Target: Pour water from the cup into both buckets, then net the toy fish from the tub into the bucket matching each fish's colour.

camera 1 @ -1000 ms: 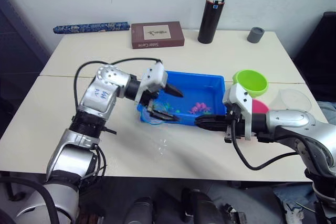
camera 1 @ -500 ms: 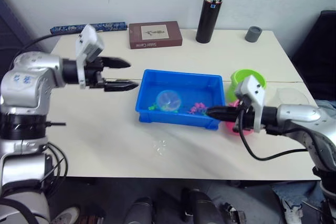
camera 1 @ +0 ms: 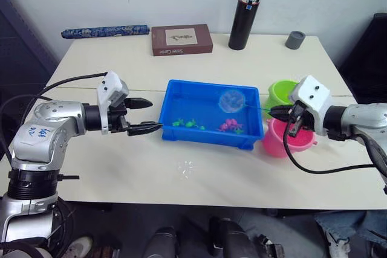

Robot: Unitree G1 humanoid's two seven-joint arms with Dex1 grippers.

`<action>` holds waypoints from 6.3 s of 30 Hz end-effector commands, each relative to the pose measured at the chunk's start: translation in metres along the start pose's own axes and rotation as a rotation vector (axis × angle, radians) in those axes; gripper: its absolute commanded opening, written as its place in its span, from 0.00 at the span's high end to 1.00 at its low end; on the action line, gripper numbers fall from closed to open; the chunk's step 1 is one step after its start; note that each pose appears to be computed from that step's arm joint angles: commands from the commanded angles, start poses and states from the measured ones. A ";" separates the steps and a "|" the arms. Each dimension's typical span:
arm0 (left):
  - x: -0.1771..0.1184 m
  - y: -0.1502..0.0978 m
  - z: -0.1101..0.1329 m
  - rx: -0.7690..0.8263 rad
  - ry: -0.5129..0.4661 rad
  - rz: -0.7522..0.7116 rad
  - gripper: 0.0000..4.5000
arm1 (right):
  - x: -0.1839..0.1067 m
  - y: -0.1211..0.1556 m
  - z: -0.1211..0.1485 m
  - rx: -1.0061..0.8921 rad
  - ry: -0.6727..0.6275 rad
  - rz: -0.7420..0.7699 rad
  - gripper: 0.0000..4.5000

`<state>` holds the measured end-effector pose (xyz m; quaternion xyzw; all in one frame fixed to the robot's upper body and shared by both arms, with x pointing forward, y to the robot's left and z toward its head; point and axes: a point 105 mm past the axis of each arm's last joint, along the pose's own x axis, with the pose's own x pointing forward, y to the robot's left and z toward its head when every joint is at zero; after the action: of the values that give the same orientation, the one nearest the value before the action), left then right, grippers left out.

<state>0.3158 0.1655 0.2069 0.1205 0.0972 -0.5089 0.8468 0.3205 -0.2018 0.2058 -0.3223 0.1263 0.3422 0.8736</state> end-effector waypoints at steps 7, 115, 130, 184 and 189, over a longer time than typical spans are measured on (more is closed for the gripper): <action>0.003 0.000 0.002 0.047 0.020 0.005 0.01 | 0.004 0.002 -0.011 -0.129 0.082 0.018 1.00; -0.005 0.001 0.009 0.142 -0.090 -0.039 0.01 | -0.008 -0.005 0.030 0.139 -0.133 0.029 1.00; 0.018 0.008 0.023 0.224 -0.155 -0.134 0.01 | -0.096 -0.032 -0.010 0.166 -0.019 -0.247 1.00; 0.034 0.015 0.021 0.231 -0.158 -0.187 0.01 | -0.118 0.017 -0.081 -0.782 0.234 -0.569 1.00; 0.035 0.015 0.020 0.227 -0.163 -0.188 0.01 | -0.118 0.023 -0.082 -0.843 0.230 -0.600 1.00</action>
<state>0.3473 0.1367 0.2111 0.1611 -0.0016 -0.6031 0.7812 0.2210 -0.3016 0.1780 -0.6892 -0.0093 0.0792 0.7202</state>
